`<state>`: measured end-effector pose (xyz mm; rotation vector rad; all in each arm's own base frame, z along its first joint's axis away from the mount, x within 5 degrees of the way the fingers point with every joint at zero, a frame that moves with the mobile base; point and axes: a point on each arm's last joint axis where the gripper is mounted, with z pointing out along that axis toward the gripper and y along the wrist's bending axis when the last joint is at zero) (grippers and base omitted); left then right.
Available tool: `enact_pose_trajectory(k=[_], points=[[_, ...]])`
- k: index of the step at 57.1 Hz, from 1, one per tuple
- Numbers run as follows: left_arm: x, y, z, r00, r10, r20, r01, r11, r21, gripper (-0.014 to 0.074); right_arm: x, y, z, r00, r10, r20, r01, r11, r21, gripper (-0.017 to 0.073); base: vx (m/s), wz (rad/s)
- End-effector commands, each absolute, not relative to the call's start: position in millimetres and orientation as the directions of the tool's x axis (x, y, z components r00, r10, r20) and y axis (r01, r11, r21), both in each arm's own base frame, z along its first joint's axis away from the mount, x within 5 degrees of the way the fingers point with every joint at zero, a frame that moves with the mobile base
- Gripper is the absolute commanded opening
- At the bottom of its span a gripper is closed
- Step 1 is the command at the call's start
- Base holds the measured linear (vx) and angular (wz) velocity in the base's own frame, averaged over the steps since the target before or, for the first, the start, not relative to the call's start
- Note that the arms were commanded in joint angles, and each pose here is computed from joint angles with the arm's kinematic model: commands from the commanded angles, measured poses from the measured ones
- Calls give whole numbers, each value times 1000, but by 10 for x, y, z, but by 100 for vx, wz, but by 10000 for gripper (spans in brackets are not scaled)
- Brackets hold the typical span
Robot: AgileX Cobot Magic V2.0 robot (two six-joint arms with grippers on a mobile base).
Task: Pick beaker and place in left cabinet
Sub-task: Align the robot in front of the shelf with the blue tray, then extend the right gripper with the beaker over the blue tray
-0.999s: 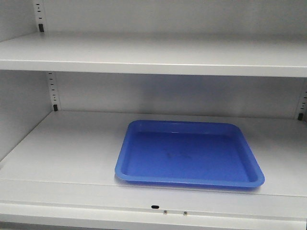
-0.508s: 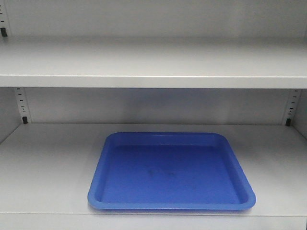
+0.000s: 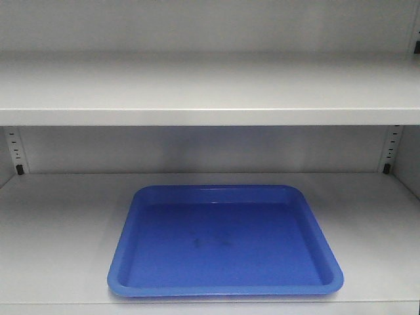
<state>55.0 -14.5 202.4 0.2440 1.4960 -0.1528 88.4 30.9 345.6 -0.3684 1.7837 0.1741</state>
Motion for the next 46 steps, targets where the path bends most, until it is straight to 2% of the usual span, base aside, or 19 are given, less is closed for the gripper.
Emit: enact_pose_trajectory(k=[1, 12, 23, 30, 39, 46], points=[[536, -140, 2055, 151, 16, -988, 247, 967, 54, 1, 883, 320, 3622, -103, -132, -986, -346, 934, -89, -4, 0, 1], [536, -140, 2055, 151, 16, -988, 247, 967, 54, 1, 883, 323, 3628, -97, -130, -987, -348, 933, -89, -4, 0, 0], [536, -140, 2055, 151, 16, -988, 247, 967, 54, 1, 968, 416, 3721, 16, -112, -994, -383, 917, -109, -4, 0, 0], [536, -140, 2055, 151, 16, -988, 247, 967, 54, 1, 1205, 593, 3704, 49, -128, -991, -425, 895, -136, -4, 0, 0], [536, -140, 2055, 151, 16, -988, 247, 967, 54, 1, 1607, 914, 3599, 91, -94, -991, -510, 851, -127, -4, 0, 0], [536, -140, 2055, 151, 16, -988, 247, 967, 54, 1, 2021, 1165, 3454, 24, -29, -999, -542, 840, -37, -4, 0, 0]])
